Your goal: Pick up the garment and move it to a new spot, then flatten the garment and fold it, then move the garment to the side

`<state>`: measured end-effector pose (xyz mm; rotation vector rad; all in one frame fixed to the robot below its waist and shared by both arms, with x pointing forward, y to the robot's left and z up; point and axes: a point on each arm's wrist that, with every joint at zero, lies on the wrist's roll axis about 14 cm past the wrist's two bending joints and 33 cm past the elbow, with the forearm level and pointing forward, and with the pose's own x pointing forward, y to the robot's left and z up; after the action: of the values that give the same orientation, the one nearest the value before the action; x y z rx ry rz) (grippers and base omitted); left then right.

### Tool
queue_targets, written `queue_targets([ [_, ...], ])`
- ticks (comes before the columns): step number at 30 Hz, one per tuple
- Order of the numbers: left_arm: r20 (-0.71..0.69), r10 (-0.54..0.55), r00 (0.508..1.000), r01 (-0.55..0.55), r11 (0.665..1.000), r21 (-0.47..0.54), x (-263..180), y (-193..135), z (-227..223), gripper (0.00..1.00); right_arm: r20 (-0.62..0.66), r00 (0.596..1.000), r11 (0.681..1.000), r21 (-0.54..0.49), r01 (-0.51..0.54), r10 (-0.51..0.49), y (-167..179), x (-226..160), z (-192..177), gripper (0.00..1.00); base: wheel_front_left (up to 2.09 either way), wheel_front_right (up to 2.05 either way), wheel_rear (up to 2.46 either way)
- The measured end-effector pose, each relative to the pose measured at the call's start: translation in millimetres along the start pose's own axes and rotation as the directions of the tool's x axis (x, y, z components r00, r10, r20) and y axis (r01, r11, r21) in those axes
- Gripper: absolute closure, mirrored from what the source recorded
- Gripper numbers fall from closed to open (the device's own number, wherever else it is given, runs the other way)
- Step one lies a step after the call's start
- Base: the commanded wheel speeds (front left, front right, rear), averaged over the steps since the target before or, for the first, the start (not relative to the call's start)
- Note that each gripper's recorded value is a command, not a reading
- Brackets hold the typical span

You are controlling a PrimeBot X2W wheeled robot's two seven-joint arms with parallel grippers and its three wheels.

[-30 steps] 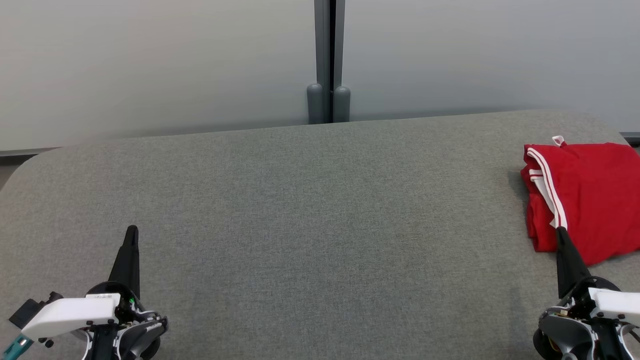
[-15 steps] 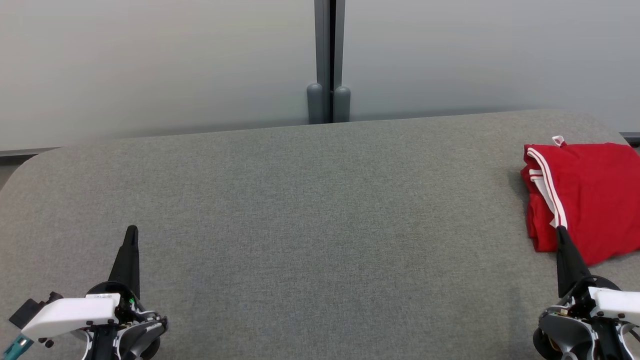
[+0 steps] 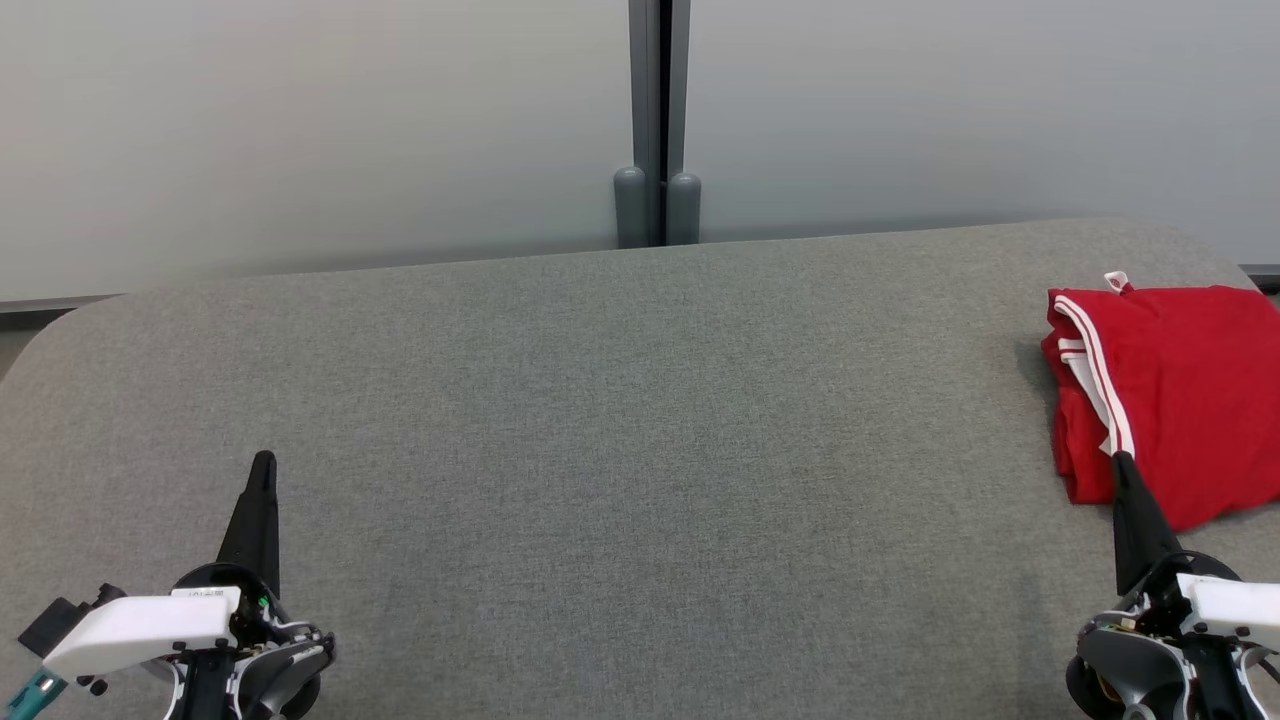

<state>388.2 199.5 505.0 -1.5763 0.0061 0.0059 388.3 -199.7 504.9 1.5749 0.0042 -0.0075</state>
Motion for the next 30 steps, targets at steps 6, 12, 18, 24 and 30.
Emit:
queue_targets([
  [6, 0.000, 0.000, 1.000, 0.000, 1.000, 0.000, 0.0, 0.0, 0.0, 1.00, 0.000, 1.000, 1.000, 0.000, 0.000, 0.000, 0.0, 0.0, 0.0, 1.00, 0.00, 0.00, 0.00],
  [12, 0.000, 0.000, 1.000, 0.000, 1.000, 0.000, 0.0, 0.0, 0.0, 1.00, 0.000, 1.000, 1.000, 0.000, 0.000, 0.000, 0.0, 0.0, 0.0, 1.00, 0.00, 0.00, 0.00],
  [18, 0.000, 0.000, 1.000, 0.000, 1.000, 0.000, 0.0, 0.0, 0.0, 1.00, 0.000, 1.000, 1.000, 0.000, 0.000, 0.000, 0.1, 0.0, 0.0, 1.00, 0.00, 0.00, 0.00],
  [24, 0.000, 0.000, 1.000, 0.000, 1.000, 0.000, 0.0, 0.0, 0.0, 1.00, 0.000, 1.000, 1.000, 0.000, 0.000, 0.000, 0.0, 0.0, 0.0, 1.00, 0.00, 0.00, 0.00],
  [30, 0.000, 0.000, 1.000, 0.000, 1.000, 0.000, 0.0, 0.0, 0.0, 1.00, 0.000, 1.000, 1.000, 0.000, 0.000, 0.000, 0.0, 0.0, 0.0, 1.00, 0.00, 0.00, 0.00],
])
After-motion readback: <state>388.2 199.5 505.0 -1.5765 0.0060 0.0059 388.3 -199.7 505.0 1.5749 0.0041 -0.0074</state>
